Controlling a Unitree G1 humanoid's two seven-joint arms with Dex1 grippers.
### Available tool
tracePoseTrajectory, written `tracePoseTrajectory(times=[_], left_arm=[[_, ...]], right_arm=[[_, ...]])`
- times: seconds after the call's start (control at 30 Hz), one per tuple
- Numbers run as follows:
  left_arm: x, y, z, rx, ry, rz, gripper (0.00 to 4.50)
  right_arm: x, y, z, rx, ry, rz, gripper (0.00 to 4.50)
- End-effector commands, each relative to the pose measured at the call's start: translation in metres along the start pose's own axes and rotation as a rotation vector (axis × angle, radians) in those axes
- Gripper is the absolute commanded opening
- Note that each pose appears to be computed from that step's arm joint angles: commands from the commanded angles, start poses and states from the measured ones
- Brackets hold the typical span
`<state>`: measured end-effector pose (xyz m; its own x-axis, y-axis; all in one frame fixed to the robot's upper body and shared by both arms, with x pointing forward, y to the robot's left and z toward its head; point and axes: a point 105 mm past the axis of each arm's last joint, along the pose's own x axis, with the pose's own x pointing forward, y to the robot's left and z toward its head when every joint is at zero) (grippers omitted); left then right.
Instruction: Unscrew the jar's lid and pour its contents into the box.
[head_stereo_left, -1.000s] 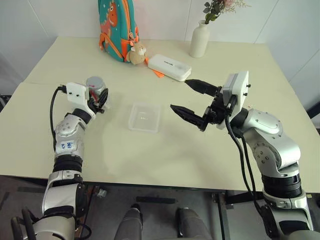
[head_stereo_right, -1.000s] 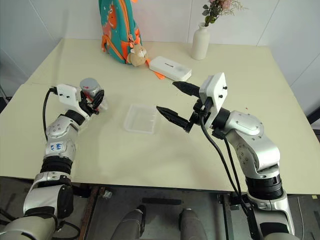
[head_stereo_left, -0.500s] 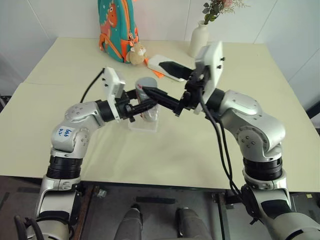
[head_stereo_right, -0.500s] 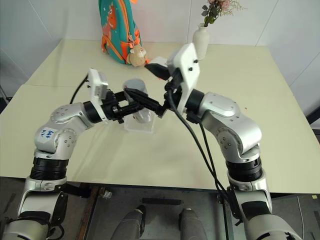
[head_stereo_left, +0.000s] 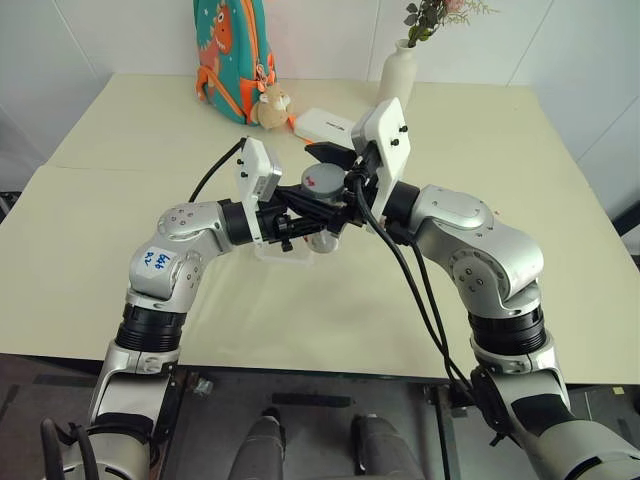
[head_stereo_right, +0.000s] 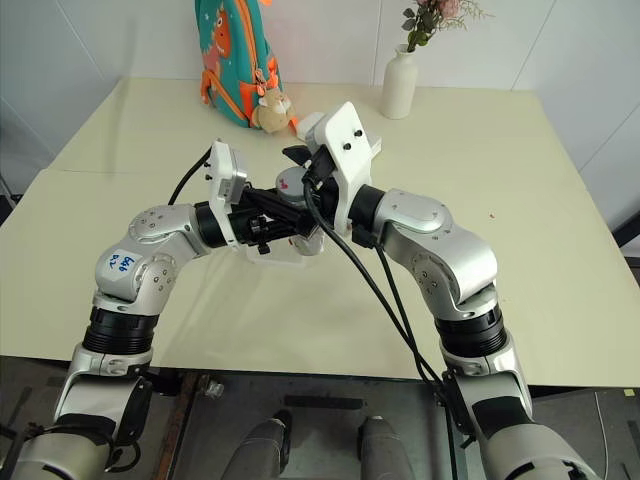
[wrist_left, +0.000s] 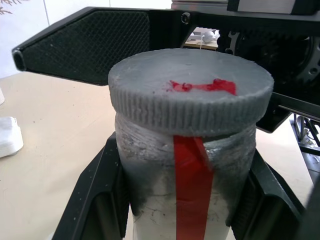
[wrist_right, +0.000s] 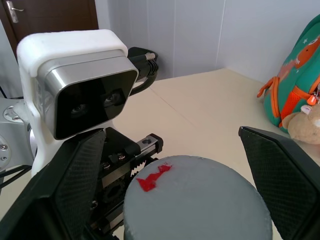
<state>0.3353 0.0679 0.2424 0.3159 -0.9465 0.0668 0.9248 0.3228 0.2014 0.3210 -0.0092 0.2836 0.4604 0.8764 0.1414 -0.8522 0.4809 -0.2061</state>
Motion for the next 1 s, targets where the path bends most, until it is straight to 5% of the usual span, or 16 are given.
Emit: tracePoseTrajectory(times=[0.03,0.23,0.47,0.7,0.8,1.0], left_arm=[[0.0,-0.001,0.007,0.045,-0.014,-0.006,2.04],[-0.002,0.001,0.007,0.052,-0.011,0.005,2.04],[-0.001,0.004,0.014,0.061,-0.031,0.008,2.04],[-0.006,0.004,0.017,0.058,-0.039,-0.031,2.04],[-0.017,-0.002,0.024,0.021,-0.089,-0.161,2.04],[-0.029,-0.01,0.02,-0.013,-0.058,-0.355,2.04]], right_arm=[[-0.007,-0.006,0.016,-0.036,-0.041,-0.018,4.5],[-0.013,-0.01,0.01,-0.034,-0.021,-0.031,4.5],[-0.015,-0.003,0.001,-0.017,0.009,0.015,2.59],[-0.02,-0.007,0.008,0.008,-0.011,0.075,2.57],[-0.034,0.014,0.014,-0.009,-0.007,0.356,2.57],[-0.039,0.009,0.016,-0.019,0.032,0.51,2.57]])
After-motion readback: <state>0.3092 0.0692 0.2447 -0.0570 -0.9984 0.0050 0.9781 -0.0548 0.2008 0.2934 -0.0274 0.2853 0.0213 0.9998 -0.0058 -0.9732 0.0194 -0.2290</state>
